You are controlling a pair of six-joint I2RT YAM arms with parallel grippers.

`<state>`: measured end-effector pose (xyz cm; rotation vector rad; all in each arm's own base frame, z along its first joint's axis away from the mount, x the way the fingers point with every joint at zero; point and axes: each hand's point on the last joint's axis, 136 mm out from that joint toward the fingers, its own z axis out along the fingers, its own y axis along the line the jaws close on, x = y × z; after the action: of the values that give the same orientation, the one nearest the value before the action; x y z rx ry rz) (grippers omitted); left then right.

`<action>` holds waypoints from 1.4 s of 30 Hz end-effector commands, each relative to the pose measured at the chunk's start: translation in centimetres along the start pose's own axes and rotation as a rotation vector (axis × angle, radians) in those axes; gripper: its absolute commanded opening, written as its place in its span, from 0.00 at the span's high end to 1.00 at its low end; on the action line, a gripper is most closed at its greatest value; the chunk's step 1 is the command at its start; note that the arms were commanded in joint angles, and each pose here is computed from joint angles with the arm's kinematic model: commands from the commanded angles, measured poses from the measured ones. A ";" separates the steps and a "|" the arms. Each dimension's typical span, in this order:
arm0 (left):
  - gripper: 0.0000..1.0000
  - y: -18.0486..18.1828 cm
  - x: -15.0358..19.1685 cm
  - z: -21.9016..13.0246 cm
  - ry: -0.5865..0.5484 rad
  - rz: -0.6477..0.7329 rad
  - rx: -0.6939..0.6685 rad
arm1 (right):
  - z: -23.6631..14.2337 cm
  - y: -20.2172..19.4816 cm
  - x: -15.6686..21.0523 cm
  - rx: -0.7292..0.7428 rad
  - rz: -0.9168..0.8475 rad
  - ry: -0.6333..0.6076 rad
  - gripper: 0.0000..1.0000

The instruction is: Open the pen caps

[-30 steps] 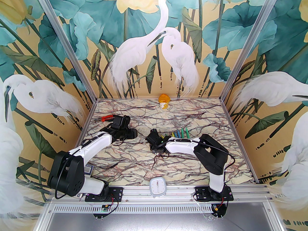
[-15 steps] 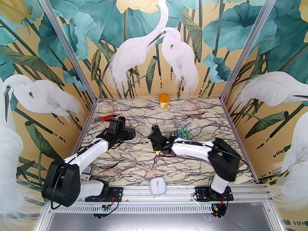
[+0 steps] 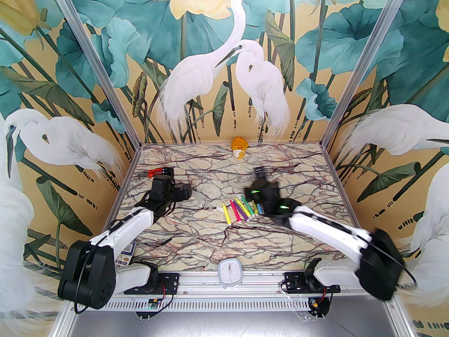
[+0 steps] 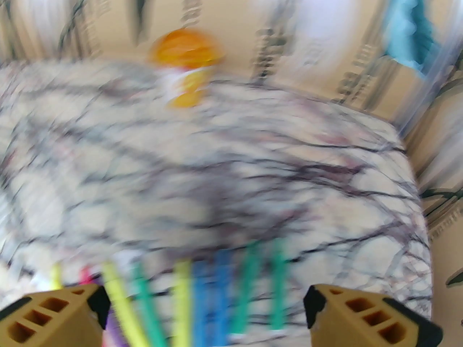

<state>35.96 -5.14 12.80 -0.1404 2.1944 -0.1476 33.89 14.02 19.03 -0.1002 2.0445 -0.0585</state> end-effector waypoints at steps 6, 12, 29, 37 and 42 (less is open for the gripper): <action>0.00 2.5 -4.6 -1.5 -0.304 0.049 -0.089 | 0.9 -13.7 0.3 0.297 0.246 -0.219 0.01; 0.00 3.5 -3.4 0.4 -0.432 0.108 -0.121 | 3.3 -17.8 2.9 0.389 0.262 -0.192 0.01; 0.00 7.2 -2.7 3.6 -0.409 0.033 -0.146 | 8.5 -18.2 5.2 0.283 0.209 -0.176 0.01; 0.00 7.2 -2.9 3.7 -0.420 0.030 -0.128 | 8.6 -17.5 6.1 0.224 0.200 -0.225 0.01; 0.00 7.3 -2.8 3.7 -0.418 0.031 -0.128 | 8.6 -17.4 6.2 0.220 0.201 -0.211 0.01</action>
<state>39.99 2.36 11.42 -0.1911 1.8038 0.0625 39.34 -4.00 10.53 0.2435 1.8402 -0.1536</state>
